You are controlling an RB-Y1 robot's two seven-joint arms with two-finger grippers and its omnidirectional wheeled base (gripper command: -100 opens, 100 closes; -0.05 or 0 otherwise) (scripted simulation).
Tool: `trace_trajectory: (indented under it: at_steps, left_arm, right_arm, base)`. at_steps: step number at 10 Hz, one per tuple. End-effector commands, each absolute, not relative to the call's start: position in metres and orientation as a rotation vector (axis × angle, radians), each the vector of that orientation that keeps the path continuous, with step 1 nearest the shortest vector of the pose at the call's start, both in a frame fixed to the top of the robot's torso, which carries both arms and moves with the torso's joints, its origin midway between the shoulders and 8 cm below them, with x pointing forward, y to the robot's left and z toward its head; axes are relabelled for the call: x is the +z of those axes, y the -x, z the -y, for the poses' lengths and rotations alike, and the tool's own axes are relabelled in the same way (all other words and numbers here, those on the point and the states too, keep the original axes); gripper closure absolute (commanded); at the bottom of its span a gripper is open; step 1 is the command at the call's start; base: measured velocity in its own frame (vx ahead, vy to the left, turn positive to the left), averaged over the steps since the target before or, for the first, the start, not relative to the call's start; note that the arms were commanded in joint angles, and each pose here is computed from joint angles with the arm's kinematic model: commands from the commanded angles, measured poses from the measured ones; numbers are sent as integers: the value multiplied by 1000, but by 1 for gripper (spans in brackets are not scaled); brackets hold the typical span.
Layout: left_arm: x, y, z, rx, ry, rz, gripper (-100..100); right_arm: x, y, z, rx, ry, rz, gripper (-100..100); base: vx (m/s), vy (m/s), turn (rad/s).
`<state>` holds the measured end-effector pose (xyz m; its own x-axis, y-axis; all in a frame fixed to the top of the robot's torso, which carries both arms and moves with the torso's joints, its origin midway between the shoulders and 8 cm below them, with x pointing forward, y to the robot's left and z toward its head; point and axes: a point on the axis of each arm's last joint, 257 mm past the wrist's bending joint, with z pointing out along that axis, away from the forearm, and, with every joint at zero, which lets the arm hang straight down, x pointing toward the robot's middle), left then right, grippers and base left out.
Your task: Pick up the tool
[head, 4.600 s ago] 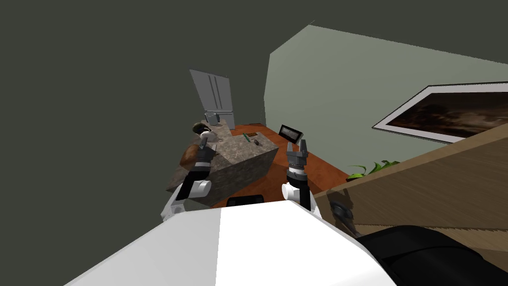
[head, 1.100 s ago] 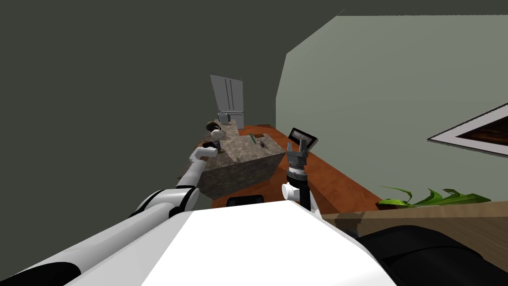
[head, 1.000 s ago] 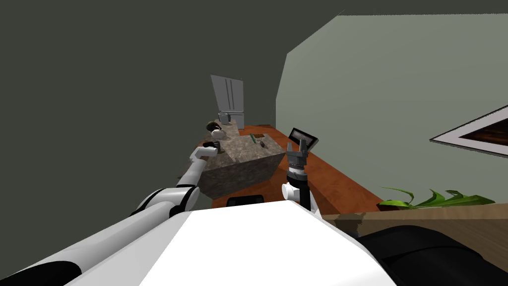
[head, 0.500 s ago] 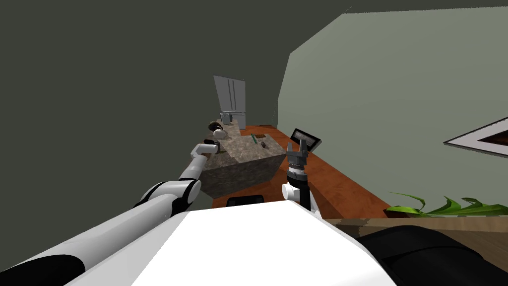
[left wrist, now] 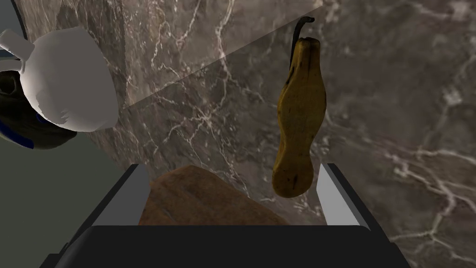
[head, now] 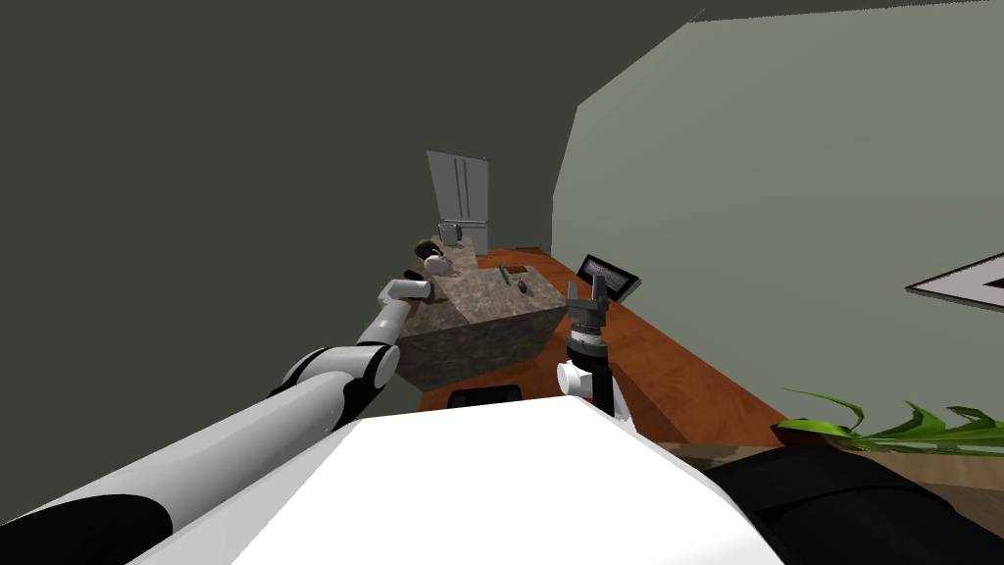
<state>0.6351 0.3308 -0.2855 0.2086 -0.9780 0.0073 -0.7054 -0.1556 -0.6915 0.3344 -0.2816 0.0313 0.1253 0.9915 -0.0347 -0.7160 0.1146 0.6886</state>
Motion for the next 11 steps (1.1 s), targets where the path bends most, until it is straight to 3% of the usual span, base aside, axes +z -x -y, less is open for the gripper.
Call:
trace_trajectory:
  at_steps: [1,11]
  left_arm:
    - [-286,-634,-330,-601,1976,-1574,-100]
    - [-312,-594,-320,-392,2239,-1697,-100]
  right_arm:
    - [31,-334,282,1357,-596,-573,0]
    - [31,-334,282,1357,-596,-573,0]
  base:
    - [21,-1,75]
    - [41,-5,51]
